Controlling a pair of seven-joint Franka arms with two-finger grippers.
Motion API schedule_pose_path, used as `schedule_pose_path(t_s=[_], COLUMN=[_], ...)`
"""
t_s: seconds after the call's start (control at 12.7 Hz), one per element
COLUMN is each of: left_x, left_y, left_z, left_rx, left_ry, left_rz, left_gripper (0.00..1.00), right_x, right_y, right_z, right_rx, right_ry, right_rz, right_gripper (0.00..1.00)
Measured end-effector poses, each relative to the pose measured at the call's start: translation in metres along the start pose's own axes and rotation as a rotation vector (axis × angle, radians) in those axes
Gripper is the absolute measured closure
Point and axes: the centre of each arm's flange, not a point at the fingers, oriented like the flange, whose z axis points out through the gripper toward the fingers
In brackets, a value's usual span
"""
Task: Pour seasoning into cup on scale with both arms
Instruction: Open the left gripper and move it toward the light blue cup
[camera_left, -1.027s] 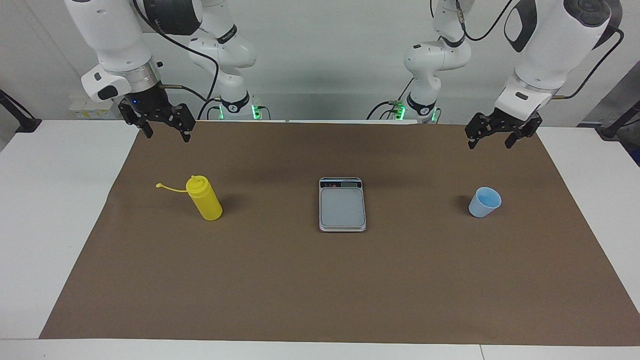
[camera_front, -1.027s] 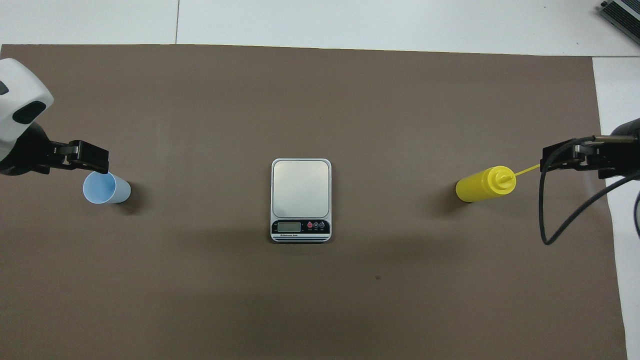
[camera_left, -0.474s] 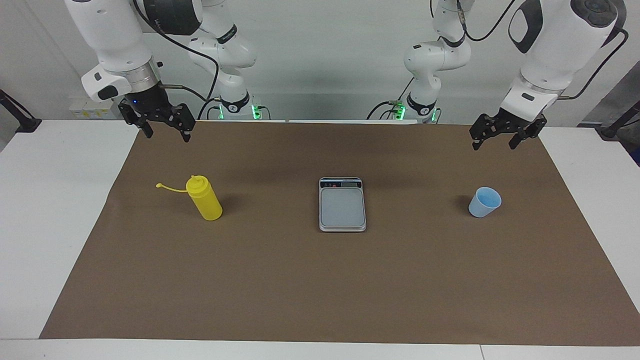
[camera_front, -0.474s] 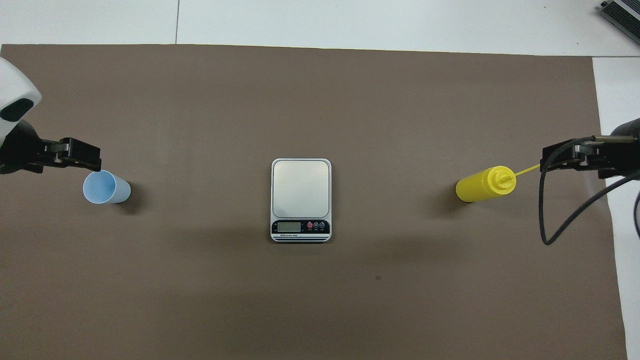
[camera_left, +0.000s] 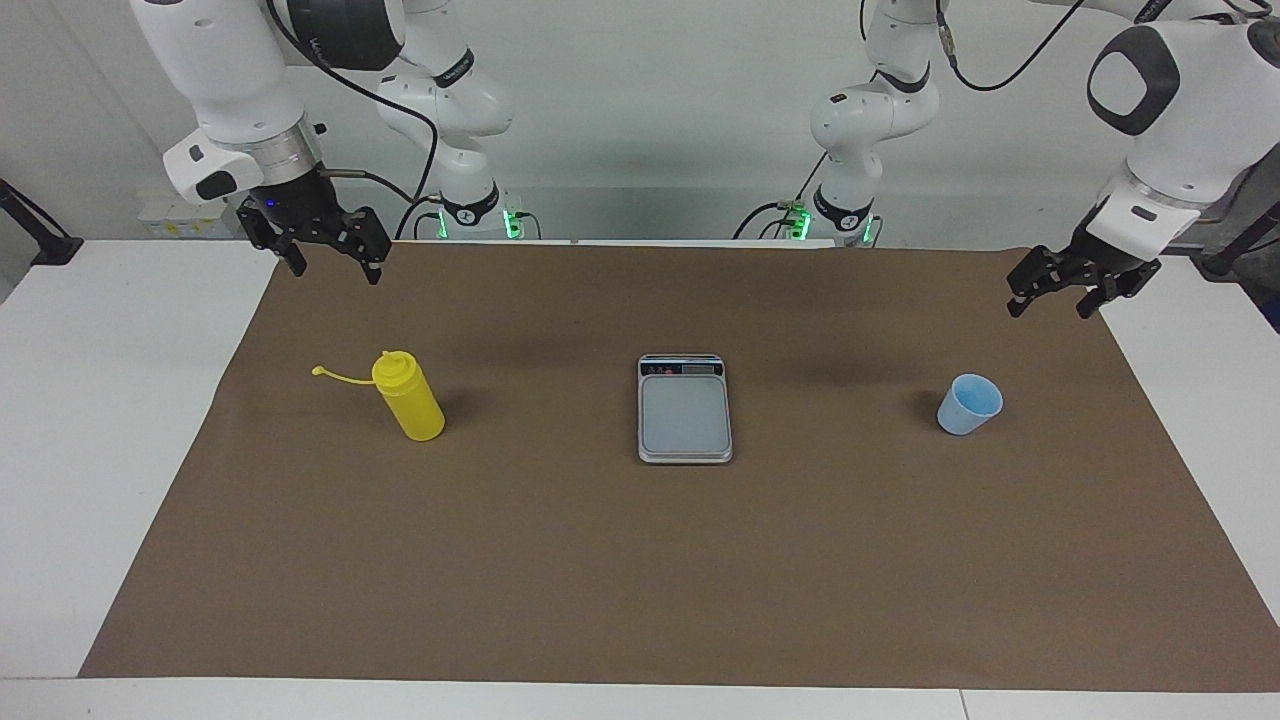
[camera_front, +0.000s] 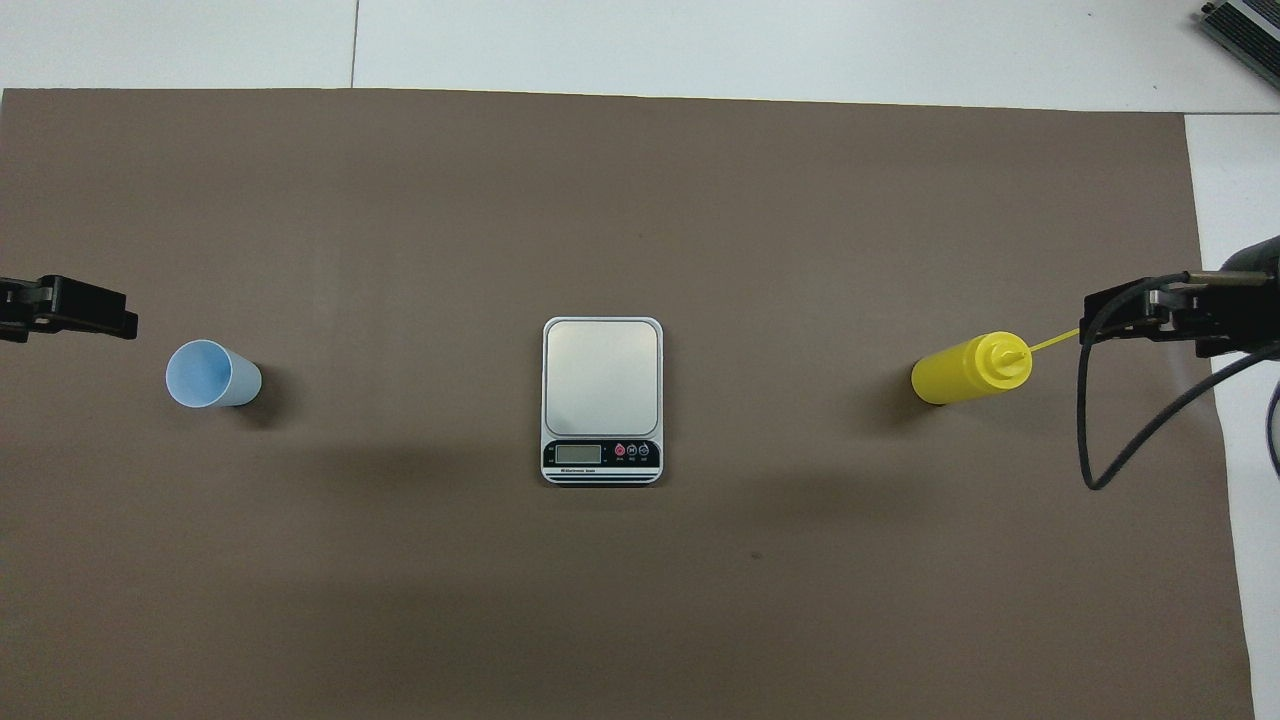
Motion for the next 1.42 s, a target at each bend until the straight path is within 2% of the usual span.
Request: schedule_pose_path(t_s=[0.55,1.03,1.42], left_x=[-0.016,-0.034,-0.034], left_y=[-0.071,-0.074,-0.065], left_z=[0.077,0.146,0.161], left_rx=[0.019,0.025,0.029], left_ry=[0.056,0.065,0.106], left_rz=[-0.062,-0.090,-0.210], left_gripper=[0.00,0.00,0.00], right_x=[0.000,0.000,0.000], right_y=[0.000,-0.001,-0.001], right_z=[0.000,0.000,0.000], right_rx=[0.000,0.000,0.000], right_ry=[0.000,0.000,0.000], right_rz=[-0.001,-0.001,-0.001], right_gripper=[0.00,0.00,0.00])
